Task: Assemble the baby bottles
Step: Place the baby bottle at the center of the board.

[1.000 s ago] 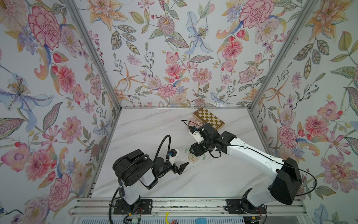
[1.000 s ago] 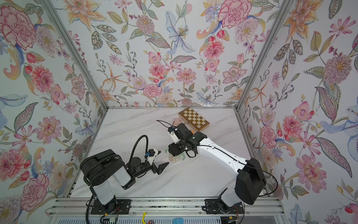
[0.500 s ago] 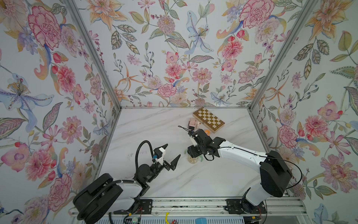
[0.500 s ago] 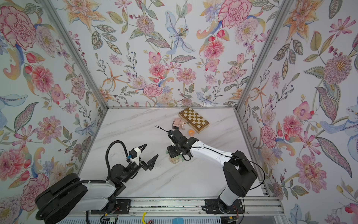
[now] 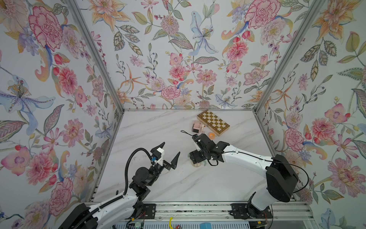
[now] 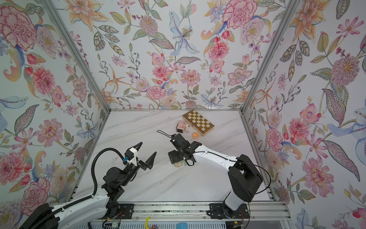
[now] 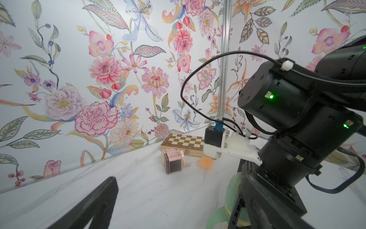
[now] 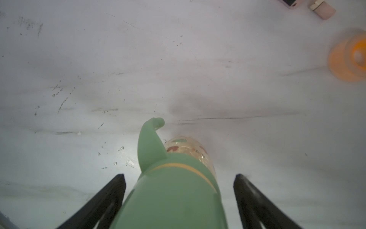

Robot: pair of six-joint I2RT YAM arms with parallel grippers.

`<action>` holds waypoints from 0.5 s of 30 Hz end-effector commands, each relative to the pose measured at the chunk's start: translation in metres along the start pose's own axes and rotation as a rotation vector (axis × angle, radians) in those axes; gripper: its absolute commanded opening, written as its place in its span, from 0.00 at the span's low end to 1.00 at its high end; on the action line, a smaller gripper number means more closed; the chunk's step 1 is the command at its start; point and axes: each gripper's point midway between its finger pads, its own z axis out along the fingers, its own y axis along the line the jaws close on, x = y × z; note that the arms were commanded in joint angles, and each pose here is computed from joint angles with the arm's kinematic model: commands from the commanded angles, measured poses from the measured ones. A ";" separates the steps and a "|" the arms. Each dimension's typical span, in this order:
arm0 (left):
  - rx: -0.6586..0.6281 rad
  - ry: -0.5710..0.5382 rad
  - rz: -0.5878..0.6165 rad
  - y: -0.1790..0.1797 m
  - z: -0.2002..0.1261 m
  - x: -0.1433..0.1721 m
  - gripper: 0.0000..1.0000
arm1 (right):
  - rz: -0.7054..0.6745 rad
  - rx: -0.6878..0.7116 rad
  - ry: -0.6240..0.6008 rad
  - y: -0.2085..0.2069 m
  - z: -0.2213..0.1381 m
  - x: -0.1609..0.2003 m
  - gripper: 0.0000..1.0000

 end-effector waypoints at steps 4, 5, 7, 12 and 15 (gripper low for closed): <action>-0.058 0.006 0.031 0.010 0.000 -0.007 1.00 | 0.001 -0.043 -0.079 0.017 -0.034 -0.026 0.99; -0.067 -0.003 0.028 0.011 -0.001 -0.010 1.00 | 0.000 -0.063 -0.105 0.022 -0.044 -0.033 0.99; -0.103 -0.012 0.026 0.018 -0.003 -0.014 1.00 | -0.003 -0.101 -0.158 0.030 -0.069 -0.044 0.99; -0.495 0.045 0.099 0.086 -0.021 -0.030 1.00 | 0.049 -0.021 -0.401 -0.011 -0.165 -0.059 0.99; -0.725 0.085 0.194 0.134 -0.044 -0.035 1.00 | 0.167 0.277 -0.513 -0.113 -0.193 -0.034 0.99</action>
